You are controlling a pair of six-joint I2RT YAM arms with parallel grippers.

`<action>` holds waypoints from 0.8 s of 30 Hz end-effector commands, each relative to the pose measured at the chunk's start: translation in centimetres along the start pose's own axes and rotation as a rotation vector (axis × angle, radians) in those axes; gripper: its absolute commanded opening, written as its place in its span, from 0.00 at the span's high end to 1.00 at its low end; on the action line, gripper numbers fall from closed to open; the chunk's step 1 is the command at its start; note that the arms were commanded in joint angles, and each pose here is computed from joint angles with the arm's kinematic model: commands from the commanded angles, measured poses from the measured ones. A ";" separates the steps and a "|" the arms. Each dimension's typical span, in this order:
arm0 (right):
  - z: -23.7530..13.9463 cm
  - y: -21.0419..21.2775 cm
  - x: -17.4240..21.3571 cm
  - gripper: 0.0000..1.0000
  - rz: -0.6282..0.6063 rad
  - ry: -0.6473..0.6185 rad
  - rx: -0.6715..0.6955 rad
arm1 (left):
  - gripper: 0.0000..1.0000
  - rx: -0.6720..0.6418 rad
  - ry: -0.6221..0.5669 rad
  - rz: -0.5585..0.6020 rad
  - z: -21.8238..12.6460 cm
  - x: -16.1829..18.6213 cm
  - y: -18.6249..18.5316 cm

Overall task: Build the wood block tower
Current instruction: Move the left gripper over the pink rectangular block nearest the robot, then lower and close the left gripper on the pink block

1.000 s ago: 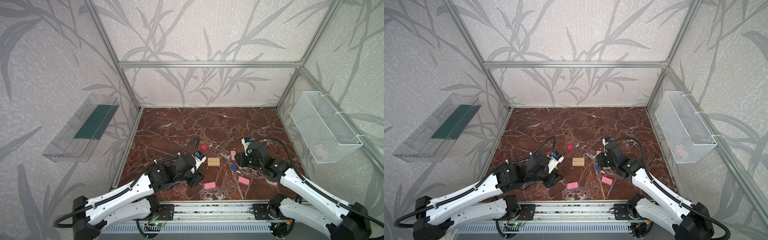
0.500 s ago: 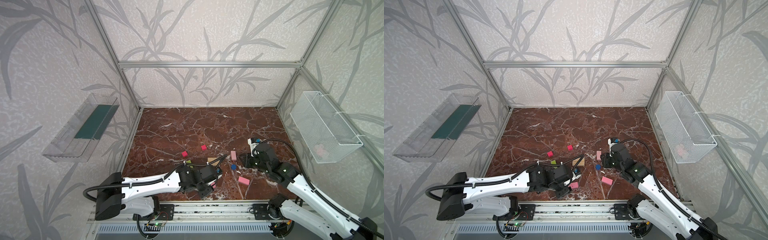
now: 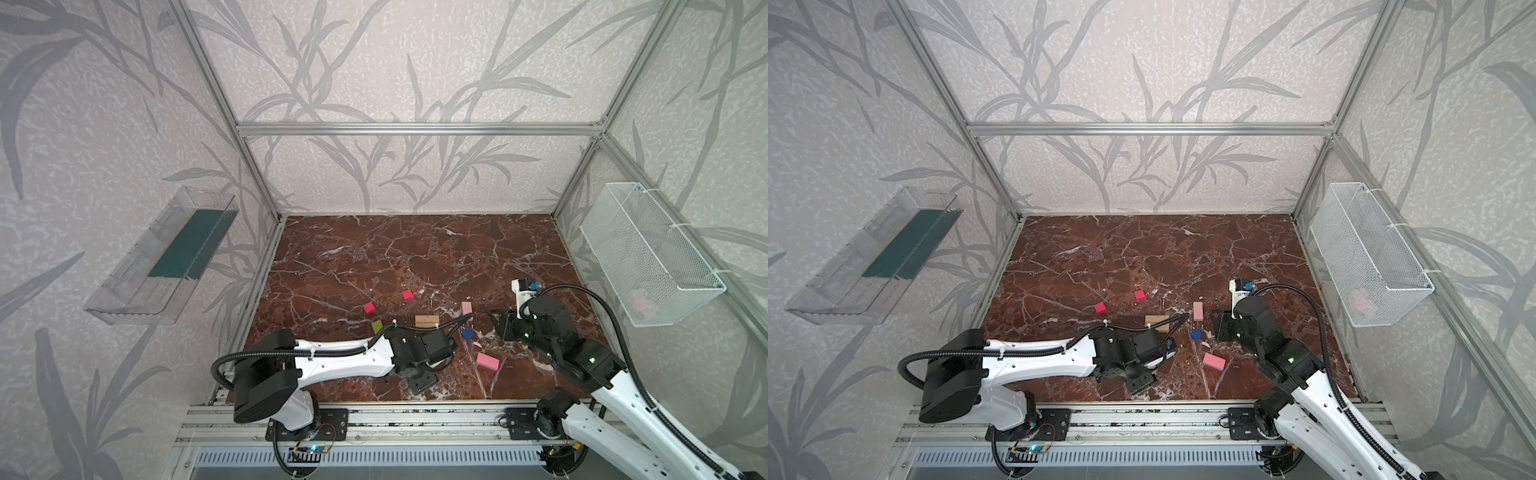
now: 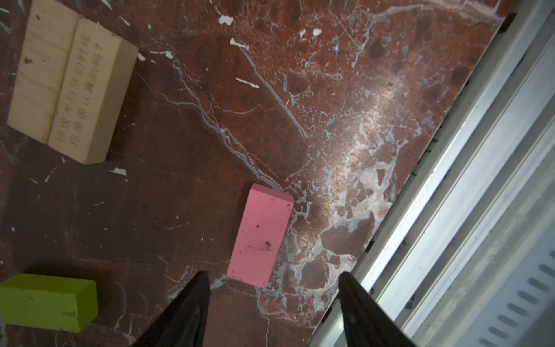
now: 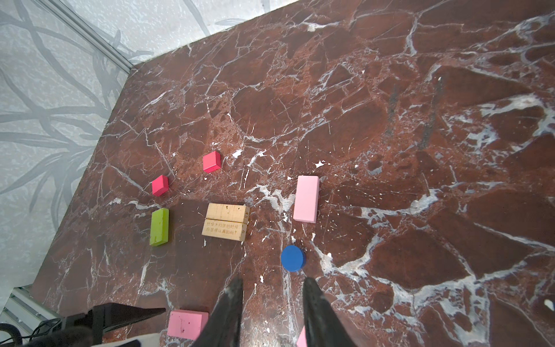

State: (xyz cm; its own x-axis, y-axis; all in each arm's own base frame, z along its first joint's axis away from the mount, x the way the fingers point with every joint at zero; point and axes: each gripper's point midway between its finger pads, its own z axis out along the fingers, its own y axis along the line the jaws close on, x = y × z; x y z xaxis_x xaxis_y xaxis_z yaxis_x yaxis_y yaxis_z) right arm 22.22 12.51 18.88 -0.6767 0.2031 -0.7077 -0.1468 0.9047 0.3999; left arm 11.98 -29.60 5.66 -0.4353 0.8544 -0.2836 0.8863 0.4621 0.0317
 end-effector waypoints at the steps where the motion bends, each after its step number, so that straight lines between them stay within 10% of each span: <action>1: -0.1 -0.7 0.4 0.64 -0.013 0.003 0.022 | 0.32 -0.038 0.012 0.034 0.3 -0.3 0.7; 24: -0.1 -1.2 0.7 0.63 -0.004 -0.003 0.029 | 0.36 0.045 0.075 -0.032 3.6 0.8 1.5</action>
State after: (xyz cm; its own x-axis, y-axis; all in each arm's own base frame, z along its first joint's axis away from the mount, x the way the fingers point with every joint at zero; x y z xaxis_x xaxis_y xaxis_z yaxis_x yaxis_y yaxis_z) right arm 21.86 11.83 18.22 -0.6785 0.2005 -0.7067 -0.1354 0.9114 0.3885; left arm 14.24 -29.29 2.80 -0.4834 0.8431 -0.2355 0.8670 0.4984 0.0048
